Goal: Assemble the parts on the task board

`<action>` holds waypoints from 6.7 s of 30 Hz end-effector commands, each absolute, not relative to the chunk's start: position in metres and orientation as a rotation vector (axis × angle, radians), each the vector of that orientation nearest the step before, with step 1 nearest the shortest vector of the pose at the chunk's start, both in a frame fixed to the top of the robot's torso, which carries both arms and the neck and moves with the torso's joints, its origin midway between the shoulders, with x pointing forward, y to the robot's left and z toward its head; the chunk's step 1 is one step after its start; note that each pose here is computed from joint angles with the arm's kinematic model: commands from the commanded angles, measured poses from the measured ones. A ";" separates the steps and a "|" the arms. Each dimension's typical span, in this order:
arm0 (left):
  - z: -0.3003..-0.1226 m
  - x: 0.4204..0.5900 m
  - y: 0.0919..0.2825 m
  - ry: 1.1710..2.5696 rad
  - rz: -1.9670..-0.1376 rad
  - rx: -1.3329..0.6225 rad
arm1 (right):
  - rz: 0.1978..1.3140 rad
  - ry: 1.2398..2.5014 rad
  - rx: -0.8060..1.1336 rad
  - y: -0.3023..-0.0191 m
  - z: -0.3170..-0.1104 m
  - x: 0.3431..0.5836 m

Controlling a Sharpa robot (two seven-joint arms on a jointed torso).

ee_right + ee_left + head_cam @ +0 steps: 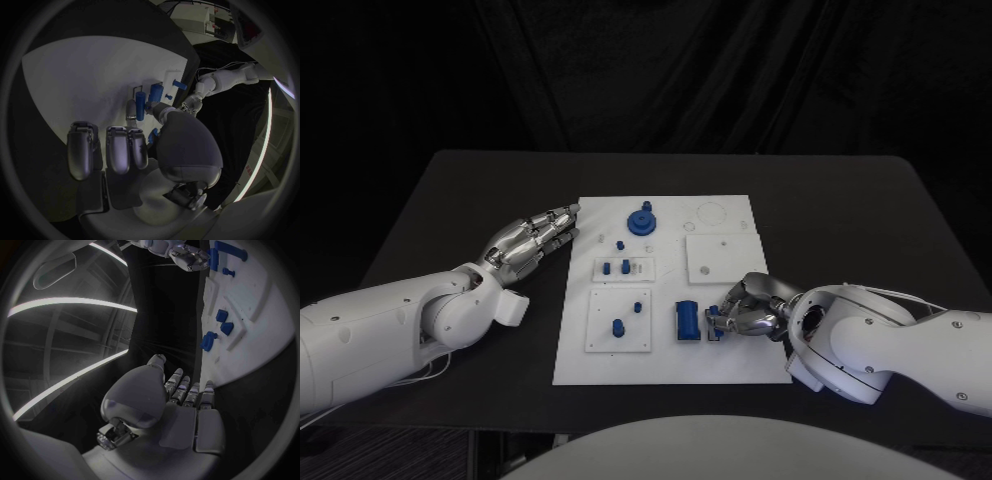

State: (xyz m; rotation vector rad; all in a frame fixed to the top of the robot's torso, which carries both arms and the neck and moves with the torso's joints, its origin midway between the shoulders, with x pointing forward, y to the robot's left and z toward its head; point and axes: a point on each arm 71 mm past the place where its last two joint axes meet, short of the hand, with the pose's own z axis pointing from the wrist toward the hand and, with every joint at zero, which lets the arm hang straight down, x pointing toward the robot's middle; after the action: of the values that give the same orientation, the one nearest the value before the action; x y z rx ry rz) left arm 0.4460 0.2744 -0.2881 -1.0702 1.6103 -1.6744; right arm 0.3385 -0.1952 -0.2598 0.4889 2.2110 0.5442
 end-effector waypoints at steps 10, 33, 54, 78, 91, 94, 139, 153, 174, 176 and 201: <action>-0.288 0.446 0.273 1.605 -1.697 -1.072 | 0.504 2.238 0.453 -0.197 -0.261 0.336; -0.289 0.446 0.272 1.608 -1.697 -1.073 | 0.495 2.232 0.441 -0.197 -0.261 0.338; -0.289 0.446 0.271 1.610 -1.700 -1.073 | 0.486 2.247 0.428 -0.199 -0.263 0.339; -0.288 0.444 0.274 1.602 -1.692 -1.074 | 0.524 2.176 0.386 -0.217 -0.253 0.327; -0.288 0.444 0.275 1.601 -1.690 -1.075 | 0.478 2.257 0.351 -0.220 -0.260 0.322; -0.289 0.444 0.275 1.602 -1.689 -1.075 | 0.474 2.260 0.354 -0.219 -0.262 0.322; -0.289 0.445 0.271 1.610 -1.695 -1.075 | 0.424 2.259 0.383 -0.211 -0.273 0.331; -0.289 0.444 0.271 1.607 -1.698 -1.074 | 0.462 2.262 0.353 -0.206 -0.275 0.332; -0.278 0.438 0.279 1.487 -1.680 -1.034 | 0.972 1.387 0.347 -0.218 -0.172 0.346; -0.275 0.439 0.279 1.477 -1.677 -1.027 | 0.985 1.345 0.350 -0.222 -0.165 0.354; -0.272 0.453 0.245 1.474 -1.637 -0.992 | 1.019 1.319 0.492 -0.268 -0.217 0.394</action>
State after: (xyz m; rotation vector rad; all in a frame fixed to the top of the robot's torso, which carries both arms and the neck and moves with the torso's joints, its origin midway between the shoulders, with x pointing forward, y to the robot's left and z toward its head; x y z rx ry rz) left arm 0.4530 0.2450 -0.2739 -0.9922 1.4816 -1.6396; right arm 0.3932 -0.2695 -0.2188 0.4867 1.3205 1.0178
